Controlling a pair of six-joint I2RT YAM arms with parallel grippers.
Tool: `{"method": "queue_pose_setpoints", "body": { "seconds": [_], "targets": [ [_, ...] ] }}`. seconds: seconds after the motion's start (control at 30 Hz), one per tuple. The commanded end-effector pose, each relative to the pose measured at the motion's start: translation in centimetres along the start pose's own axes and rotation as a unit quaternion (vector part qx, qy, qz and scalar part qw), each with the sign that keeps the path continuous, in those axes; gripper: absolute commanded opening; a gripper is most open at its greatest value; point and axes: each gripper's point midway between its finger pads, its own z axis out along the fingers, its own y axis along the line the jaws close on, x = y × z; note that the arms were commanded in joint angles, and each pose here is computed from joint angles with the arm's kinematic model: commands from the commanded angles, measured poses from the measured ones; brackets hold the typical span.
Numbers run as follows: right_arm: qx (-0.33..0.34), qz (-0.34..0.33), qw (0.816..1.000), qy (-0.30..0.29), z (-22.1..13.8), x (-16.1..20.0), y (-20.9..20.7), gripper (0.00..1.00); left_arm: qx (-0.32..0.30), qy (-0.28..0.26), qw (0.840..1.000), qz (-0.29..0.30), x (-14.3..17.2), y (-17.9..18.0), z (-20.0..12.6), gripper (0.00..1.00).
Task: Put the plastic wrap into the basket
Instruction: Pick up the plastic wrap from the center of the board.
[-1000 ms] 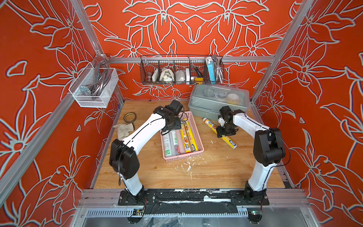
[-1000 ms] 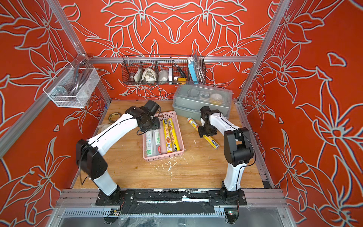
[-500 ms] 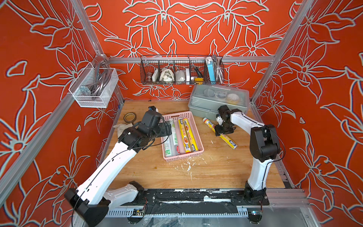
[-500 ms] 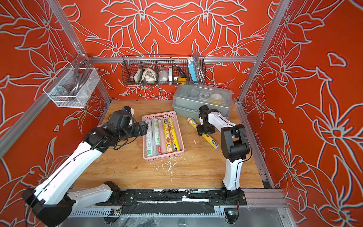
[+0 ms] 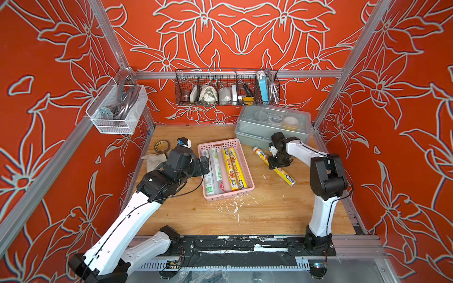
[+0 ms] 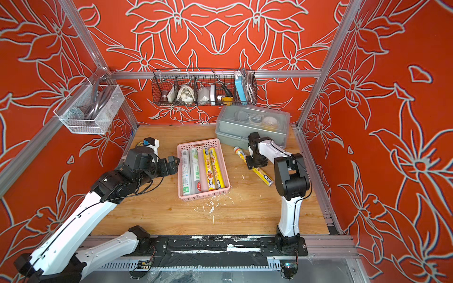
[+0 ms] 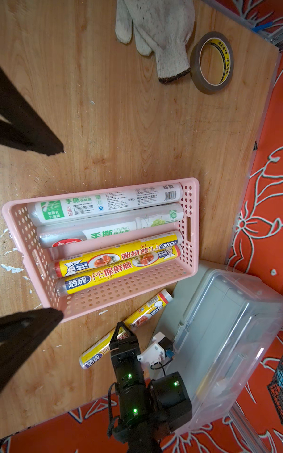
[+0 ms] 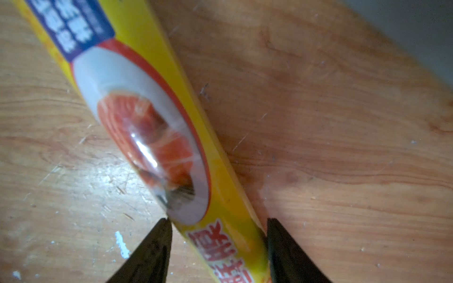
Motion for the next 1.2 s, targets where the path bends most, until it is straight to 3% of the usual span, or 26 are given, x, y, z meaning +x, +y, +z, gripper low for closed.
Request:
{"method": "queue_pose_setpoints", "body": {
  "seconds": [0.0,0.13,0.57,0.93,1.1,1.17],
  "targets": [
    [0.002,0.011,1.0,0.024,1.7,1.2,-0.1,0.59,0.005,-0.006,1.0,-0.005,-0.3,-0.2,0.2,0.97],
    [-0.006,0.016,0.999,0.028,2.1,1.8,0.2,0.57,0.007,-0.007,1.0,-0.004,-0.2,-0.2,0.4,0.97],
    [-0.009,0.01,1.0,0.018,0.1,2.8,1.0,0.34,0.007,-0.005,1.0,-0.004,0.0,-0.2,0.8,0.97],
    [-0.039,0.028,0.999,-0.009,-5.9,4.7,3.0,0.28,0.009,-0.011,1.0,-0.005,-0.3,-0.1,0.5,0.97],
    [-0.083,0.058,0.993,-0.051,-9.5,4.2,4.7,0.27,0.01,-0.012,1.0,-0.006,-0.3,0.0,0.3,0.97],
    [-0.114,0.081,0.988,-0.07,-11.1,3.7,6.0,0.22,0.009,-0.013,1.0,-0.005,-0.3,0.0,0.2,0.97]
  ]
}}
